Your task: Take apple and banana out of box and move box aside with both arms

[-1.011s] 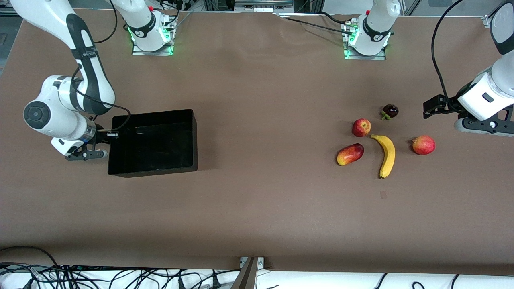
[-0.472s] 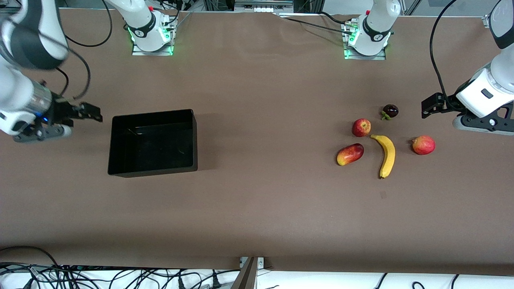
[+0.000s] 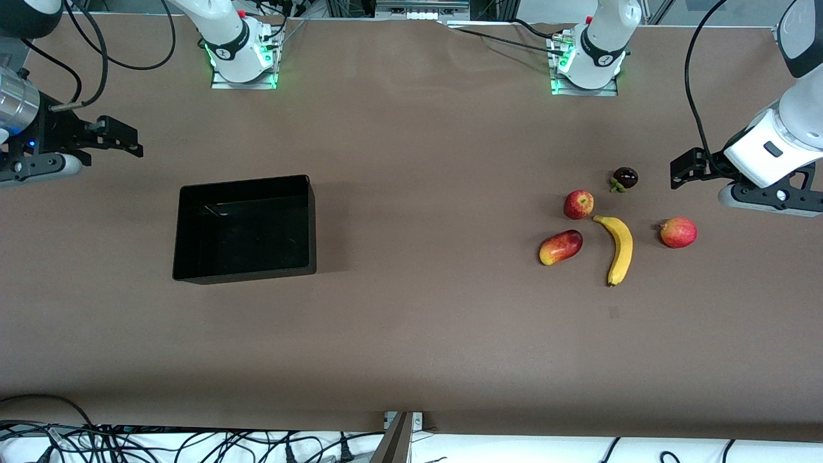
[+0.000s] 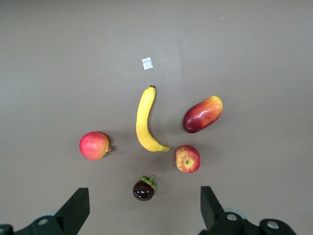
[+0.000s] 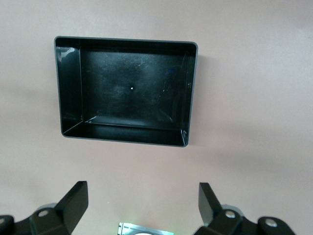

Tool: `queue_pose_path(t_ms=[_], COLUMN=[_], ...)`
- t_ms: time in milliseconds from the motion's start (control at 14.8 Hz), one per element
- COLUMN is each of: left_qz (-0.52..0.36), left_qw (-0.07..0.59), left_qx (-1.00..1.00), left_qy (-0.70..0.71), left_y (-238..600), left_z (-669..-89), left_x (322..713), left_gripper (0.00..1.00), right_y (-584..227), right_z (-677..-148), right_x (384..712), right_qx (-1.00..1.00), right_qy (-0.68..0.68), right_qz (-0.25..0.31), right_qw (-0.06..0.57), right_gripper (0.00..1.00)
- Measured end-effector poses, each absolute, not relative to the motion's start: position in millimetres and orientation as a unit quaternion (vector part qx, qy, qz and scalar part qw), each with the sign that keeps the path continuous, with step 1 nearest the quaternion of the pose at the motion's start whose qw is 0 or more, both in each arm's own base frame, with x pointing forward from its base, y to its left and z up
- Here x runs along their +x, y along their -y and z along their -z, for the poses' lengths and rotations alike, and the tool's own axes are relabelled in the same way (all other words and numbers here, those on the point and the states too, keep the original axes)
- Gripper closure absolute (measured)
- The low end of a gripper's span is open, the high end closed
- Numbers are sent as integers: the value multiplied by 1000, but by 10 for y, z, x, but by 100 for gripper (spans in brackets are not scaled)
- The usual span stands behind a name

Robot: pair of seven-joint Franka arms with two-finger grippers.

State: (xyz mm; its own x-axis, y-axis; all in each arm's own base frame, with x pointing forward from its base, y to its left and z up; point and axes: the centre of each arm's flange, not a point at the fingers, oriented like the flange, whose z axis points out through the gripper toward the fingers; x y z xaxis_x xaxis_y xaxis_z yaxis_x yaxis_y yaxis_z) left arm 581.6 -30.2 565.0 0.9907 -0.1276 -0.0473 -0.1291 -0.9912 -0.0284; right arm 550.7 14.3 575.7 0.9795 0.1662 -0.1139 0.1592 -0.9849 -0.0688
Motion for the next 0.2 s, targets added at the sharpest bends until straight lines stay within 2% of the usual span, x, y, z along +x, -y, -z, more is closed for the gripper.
queue_pose_path(t_ms=[202], left_qz=[-23], left_qw=[16], left_qx=[-998], left_qy=[-65], left_y=[306], left_z=[-5650], left_x=[5816], left_gripper=[0], right_y=[-248], right_z=[-5775], right_x=[5486], right_qx=[-994], right_qy=[92], right_qz=[-58], right_qw=[23], right_gripper=[0])
